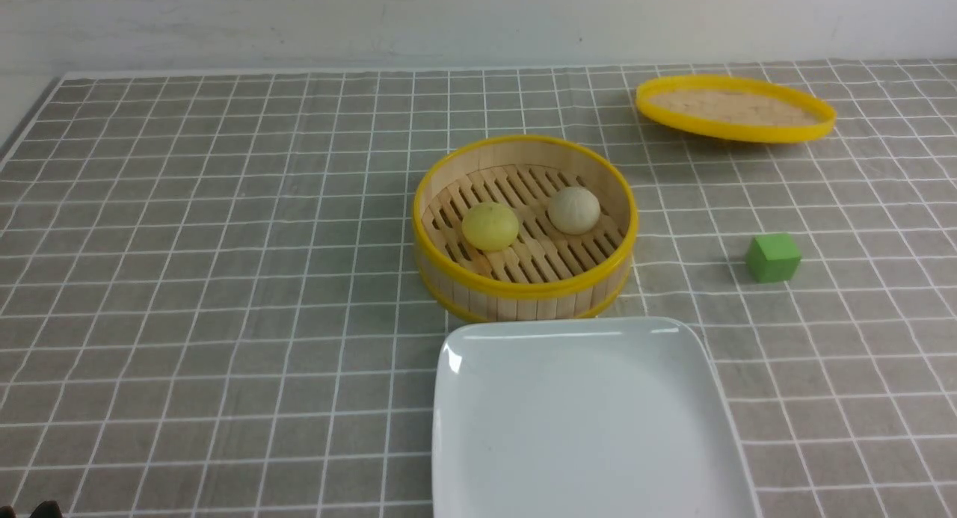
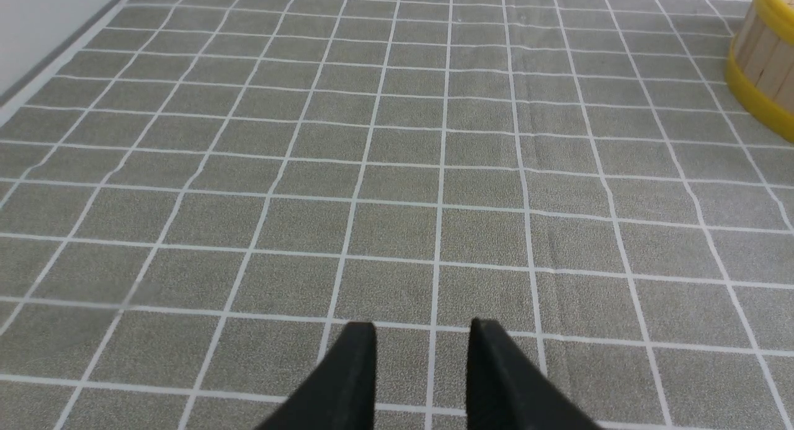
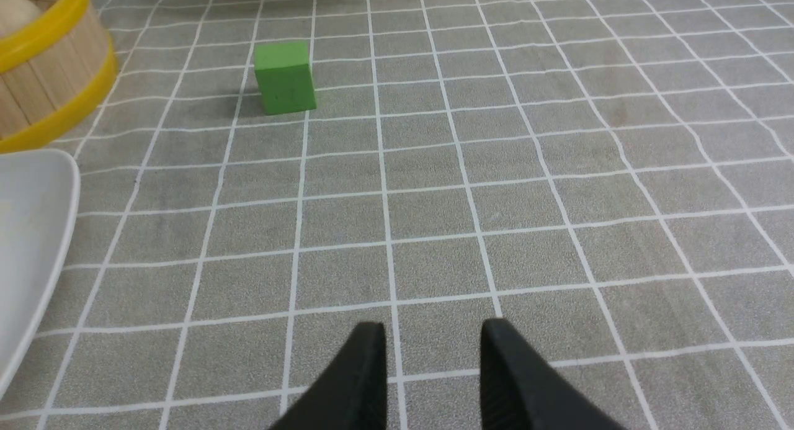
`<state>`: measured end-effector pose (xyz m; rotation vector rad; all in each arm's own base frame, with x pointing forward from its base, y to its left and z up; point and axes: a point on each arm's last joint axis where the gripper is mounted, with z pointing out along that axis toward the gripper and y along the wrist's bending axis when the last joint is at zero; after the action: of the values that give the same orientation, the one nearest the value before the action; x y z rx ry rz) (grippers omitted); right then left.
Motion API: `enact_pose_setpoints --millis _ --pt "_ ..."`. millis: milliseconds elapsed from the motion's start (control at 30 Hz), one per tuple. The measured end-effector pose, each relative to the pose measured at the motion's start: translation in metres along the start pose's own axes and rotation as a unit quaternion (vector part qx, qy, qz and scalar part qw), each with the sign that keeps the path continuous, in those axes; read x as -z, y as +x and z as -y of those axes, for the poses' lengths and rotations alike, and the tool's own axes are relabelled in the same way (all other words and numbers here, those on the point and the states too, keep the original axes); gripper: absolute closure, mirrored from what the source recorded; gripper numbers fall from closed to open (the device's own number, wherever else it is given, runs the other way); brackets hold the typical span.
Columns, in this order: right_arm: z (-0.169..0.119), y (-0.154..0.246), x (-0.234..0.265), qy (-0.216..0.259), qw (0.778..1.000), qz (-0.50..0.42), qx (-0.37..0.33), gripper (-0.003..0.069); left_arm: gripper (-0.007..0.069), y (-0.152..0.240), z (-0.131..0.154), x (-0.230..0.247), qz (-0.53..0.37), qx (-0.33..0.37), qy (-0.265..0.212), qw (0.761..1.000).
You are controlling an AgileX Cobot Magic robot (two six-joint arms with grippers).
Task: Put the steamed buns into the plate on the grey tablecloth.
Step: 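Reach toward a bun in the bamboo steamer with the right gripper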
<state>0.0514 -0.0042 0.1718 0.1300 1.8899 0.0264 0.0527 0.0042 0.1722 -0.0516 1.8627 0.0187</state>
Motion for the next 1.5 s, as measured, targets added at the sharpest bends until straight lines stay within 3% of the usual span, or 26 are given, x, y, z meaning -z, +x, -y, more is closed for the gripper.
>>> enact_pose_setpoints --millis 333,433,467,567,600,667,700,800,1000,1067,1133,1200,1267,1300,1367,1433,1500 --pt "0.000 0.000 0.000 0.001 1.000 0.000 0.003 0.0419 0.0384 0.000 0.000 0.000 0.000 0.010 0.002 1.000" --pt "0.000 0.000 0.000 -0.003 1.000 0.000 -0.015 0.0419 0.0384 0.000 0.004 0.000 -0.004 0.104 0.022 0.994" --pt "-0.002 0.000 0.000 -0.009 0.999 0.000 -0.038 0.0419 0.0384 0.000 0.006 0.000 -0.008 0.162 0.035 0.986" --pt "-0.009 0.000 0.000 -0.052 0.973 -0.005 -0.225 0.0419 0.0384 -0.001 0.015 0.001 -0.026 0.367 0.082 0.926" --pt "-0.010 0.000 0.000 -0.055 0.971 -0.005 -0.232 0.0419 0.0384 -0.001 0.016 0.001 -0.031 0.392 0.082 0.916" --pt "-0.016 -0.001 0.000 -0.086 0.924 -0.018 -0.373 0.0419 0.0384 -0.002 0.021 0.002 -0.051 0.519 0.107 0.846" --pt "-0.017 -0.002 0.001 -0.095 0.907 -0.022 -0.411 0.0419 0.0384 -0.002 0.023 0.003 -0.059 0.557 0.113 0.820" --pt "-0.019 -0.003 0.001 -0.108 0.878 -0.027 -0.465 0.0419 0.0384 -0.004 0.025 0.003 -0.067 0.610 0.124 0.780" --pt "-0.020 -0.004 0.002 -0.113 0.868 -0.029 -0.483 0.0419 0.0384 -0.005 0.025 0.004 -0.066 0.628 0.128 0.764" --pt "-0.021 -0.006 0.003 -0.119 0.864 -0.026 -0.489 0.0419 0.0393 -0.009 0.027 0.005 -0.067 0.647 0.140 0.746" --pt "-0.022 -0.019 0.008 -0.130 0.871 -0.004 -0.474 0.0427 0.0403 -0.022 0.029 0.011 -0.059 0.639 0.162 0.749" --pt "-0.022 -0.046 0.021 -0.147 0.891 0.053 -0.427 0.0458 0.0419 -0.052 0.030 0.026 -0.012 0.589 0.200 0.783" --pt "-0.022 -0.080 0.040 -0.153 0.919 0.124 -0.343 0.0528 0.0451 -0.088 0.030 0.049 0.057 0.498 0.233 0.833" --pt "-0.022 -0.094 0.046 -0.146 0.933 0.141 -0.297 0.0585 0.0472 -0.098 0.030 0.057 0.076 0.465 0.239 0.849" --pt "-0.022 -0.109 0.050 -0.135 0.945 0.148 -0.257 0.0625 0.0503 -0.114 0.032 0.063 0.082 0.421 0.240 0.871" --pt "-0.026 -0.131 0.045 -0.109 0.969 0.090 -0.203 0.0671 0.0579 -0.129 0.038 0.054 0.008 0.346 0.223 0.911" --pt "-0.029 -0.136 0.034 -0.094 0.977 0.005 -0.190 0.0672 0.0611 -0.127 0.043 0.039 -0.085 0.316 0.206 0.922"
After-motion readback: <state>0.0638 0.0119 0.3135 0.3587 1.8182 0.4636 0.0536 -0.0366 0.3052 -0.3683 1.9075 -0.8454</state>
